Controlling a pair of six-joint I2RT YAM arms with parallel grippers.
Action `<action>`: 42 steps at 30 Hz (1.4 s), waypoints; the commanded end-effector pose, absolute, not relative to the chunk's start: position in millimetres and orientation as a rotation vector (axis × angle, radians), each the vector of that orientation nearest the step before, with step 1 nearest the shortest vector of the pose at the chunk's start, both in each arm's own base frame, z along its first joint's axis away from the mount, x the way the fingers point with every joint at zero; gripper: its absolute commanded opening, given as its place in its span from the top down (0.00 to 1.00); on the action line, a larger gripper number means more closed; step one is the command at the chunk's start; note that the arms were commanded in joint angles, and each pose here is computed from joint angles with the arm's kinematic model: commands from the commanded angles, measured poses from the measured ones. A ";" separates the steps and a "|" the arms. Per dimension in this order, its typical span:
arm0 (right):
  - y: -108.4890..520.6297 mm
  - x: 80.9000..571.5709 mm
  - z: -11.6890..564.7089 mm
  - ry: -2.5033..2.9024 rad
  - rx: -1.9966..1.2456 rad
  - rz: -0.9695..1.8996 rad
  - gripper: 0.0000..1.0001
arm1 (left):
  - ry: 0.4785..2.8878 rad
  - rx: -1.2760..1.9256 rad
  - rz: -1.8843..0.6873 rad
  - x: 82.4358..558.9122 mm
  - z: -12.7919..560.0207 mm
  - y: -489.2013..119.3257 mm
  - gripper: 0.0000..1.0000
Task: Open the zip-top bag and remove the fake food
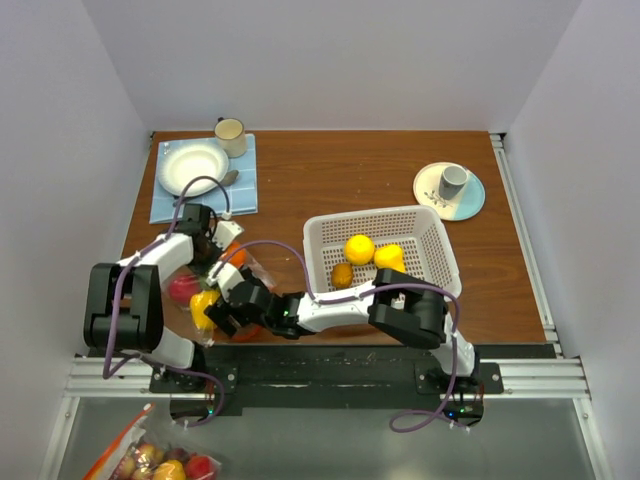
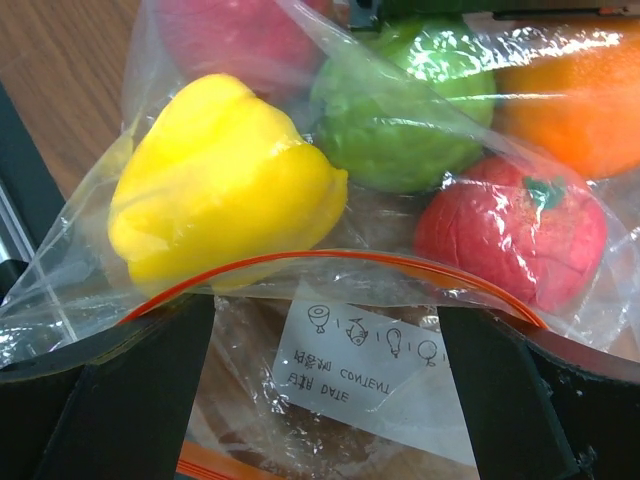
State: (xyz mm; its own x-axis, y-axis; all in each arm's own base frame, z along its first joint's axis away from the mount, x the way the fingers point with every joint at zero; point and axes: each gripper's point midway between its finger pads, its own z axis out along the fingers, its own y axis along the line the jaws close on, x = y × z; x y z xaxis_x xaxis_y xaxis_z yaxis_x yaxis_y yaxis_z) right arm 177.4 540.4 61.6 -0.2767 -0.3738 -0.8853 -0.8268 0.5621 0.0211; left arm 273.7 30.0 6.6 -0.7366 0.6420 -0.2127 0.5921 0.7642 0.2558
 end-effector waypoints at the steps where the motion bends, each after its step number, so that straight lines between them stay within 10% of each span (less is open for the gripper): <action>1: 550.0 211.7 108.2 1.800 -0.807 0.574 0.01 | 2.861 1.125 -0.119 200.7 -36.3 -19.5 1.00; 12: 473.3 276.4 101.6 1.824 -0.593 0.115 0.02 | 2.868 1.261 -0.044 189.2 -46.5 -15.0 1.00; 37: 491.3 197.2 91.0 2.050 -0.640 0.726 0.01 | 2.820 1.130 0.103 236.4 -11.6 -1.7 1.00; 42: 491.9 193.6 85.6 2.072 -0.649 0.719 0.01 | 2.699 1.083 -0.068 259.9 50.8 -2.6 0.87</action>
State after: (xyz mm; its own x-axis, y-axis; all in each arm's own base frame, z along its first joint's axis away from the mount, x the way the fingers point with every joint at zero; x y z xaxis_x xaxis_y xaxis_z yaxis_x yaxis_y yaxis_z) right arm 203.2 482.6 68.9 -0.4864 -0.2428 -0.8393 -0.6638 0.7273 0.1743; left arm 283.4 2.8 17.6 -0.6824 0.7041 -0.1965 0.6717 0.7100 0.2114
